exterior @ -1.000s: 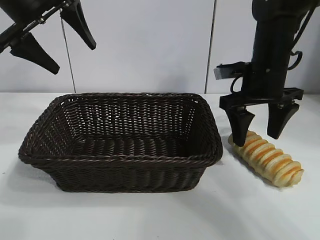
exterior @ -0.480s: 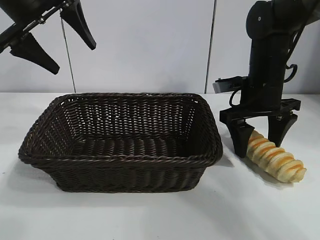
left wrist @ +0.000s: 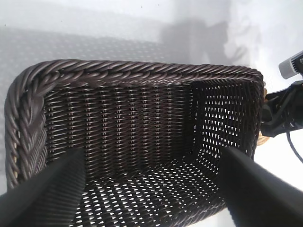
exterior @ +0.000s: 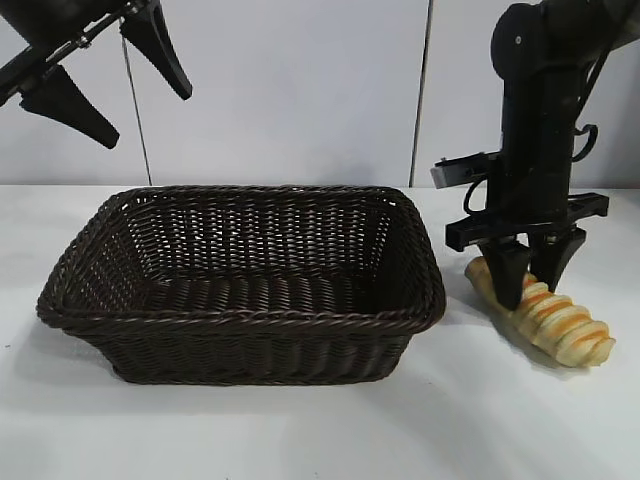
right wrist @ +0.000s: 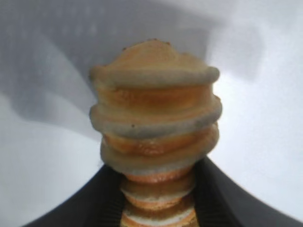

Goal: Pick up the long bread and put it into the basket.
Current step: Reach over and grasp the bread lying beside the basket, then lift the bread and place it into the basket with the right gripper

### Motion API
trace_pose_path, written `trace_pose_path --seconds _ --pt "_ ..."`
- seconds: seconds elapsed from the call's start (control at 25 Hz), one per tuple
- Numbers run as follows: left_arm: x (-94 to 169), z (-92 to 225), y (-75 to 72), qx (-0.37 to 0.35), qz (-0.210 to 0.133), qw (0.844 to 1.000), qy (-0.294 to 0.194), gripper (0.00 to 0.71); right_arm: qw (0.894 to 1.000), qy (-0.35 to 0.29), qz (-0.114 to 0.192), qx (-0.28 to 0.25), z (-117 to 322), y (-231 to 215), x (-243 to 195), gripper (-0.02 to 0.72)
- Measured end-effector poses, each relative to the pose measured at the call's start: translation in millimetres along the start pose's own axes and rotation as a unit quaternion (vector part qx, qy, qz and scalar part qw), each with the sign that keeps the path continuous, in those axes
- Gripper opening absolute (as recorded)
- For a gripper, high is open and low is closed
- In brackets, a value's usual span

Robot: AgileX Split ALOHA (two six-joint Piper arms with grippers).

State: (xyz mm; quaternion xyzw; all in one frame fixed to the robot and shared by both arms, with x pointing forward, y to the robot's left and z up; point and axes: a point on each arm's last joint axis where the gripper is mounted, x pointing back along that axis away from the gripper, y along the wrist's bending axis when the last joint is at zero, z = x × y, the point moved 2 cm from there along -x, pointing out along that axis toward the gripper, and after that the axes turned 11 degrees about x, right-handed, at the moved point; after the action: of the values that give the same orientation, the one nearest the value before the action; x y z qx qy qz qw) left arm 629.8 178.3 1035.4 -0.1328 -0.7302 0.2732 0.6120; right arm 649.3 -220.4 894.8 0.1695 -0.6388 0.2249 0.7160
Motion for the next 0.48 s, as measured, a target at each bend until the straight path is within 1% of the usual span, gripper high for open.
trace_pose_path --seconds 0.12,0.24,0.48 --pt "0.0 0.0 0.0 0.0 0.0 1.0 0.0 0.565 1.0 -0.009 -0.005 -0.004 -3.8 -0.6 6.8 0.14" --pt "0.0 0.0 0.0 0.0 0.0 1.0 0.0 0.565 0.999 -0.036 -0.013 -0.012 -9.2 0.0 21.1 0.139" --pt "0.0 0.3 0.1 0.0 0.0 1.0 0.001 0.565 0.996 -0.092 0.005 -0.017 0.6 -0.6 71.6 0.139"
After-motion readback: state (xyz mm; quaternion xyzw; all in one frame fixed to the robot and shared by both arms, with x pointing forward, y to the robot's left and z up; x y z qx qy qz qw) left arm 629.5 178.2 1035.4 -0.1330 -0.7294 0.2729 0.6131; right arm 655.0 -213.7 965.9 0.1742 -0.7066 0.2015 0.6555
